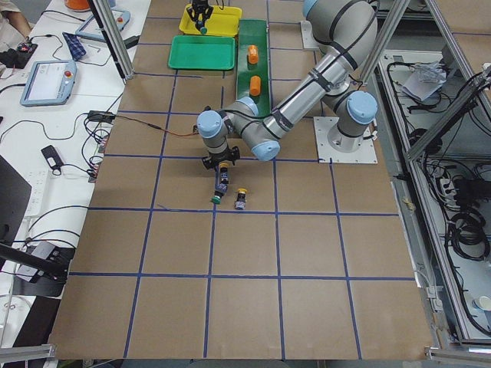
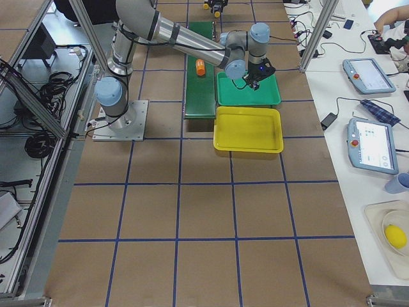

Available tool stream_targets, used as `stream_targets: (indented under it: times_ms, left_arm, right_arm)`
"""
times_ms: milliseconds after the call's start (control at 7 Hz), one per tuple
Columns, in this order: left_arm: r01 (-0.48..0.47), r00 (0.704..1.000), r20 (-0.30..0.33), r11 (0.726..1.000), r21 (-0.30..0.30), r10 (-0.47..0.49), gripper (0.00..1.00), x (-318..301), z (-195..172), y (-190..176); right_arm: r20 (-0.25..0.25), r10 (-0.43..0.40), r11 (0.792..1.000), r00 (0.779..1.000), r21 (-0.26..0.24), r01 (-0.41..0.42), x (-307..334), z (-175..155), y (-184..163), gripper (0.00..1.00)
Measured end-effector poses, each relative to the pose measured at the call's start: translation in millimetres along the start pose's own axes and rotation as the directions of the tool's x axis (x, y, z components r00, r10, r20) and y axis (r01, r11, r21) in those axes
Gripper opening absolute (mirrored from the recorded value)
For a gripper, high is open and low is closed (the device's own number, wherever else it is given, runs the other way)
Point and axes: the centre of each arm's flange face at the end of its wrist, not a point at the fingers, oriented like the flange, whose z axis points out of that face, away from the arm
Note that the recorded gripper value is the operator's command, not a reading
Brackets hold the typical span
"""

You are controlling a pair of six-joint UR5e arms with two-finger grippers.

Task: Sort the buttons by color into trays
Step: 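Lower the green button into the green tray and open the right gripper, then place yellow button on belt with left gripper while right gripper hovers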

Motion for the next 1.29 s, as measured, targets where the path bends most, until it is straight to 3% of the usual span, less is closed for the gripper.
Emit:
stream_targets:
  times_ms: [143, 286, 429, 571, 857, 1286]
  left_arm:
    - [-0.025, 1.0, -0.005, 1.0, 0.002, 0.025, 0.42, -1.1, 3.6, 0.6]
    - [-0.041, 0.999, -0.008, 0.999, 0.003, 0.041, 0.41, -2.5, 6.5, 1.2]
    - [-0.048, 0.999, -0.009, 0.999, 0.004, 0.048, 0.19, -3.7, 7.7, 1.5]
    - [-0.051, 0.999, -0.008, 0.999, 0.003, 0.051, 0.19, -4.4, 7.1, 1.2]
    - [-0.075, 0.997, 0.013, 0.997, -0.008, 0.075, 0.19, 0.1, -10.5, -14.7]
    - [-0.215, 0.976, 0.009, 0.976, -0.014, 0.216, 0.16, 43.9, -64.5, -104.5]
  right_arm:
    - [-0.002, -0.004, 1.0, 1.0, -0.001, 0.004, -0.3, 1.7, 4.4, 1.0]
    - [-0.009, -0.006, 1.0, 1.0, 0.002, 0.006, 2.1, -6.8, 9.4, 1.0]
    - [-0.025, -0.003, 1.0, 1.0, -0.002, 0.003, 11.2, -28.4, 16.8, 1.0]
    - [-0.055, 0.0, 1.0, 0.998, -0.009, -0.001, 28.9, -60.5, 29.3, 1.0]
    - [-0.128, 0.001, 0.999, 0.992, 0.033, 0.003, 73.0, -126.9, 55.4, 1.0]
    - [-0.218, 0.001, 1.0, 0.976, 0.017, 0.003, 121.9, -183.5, 88.2, 1.0]
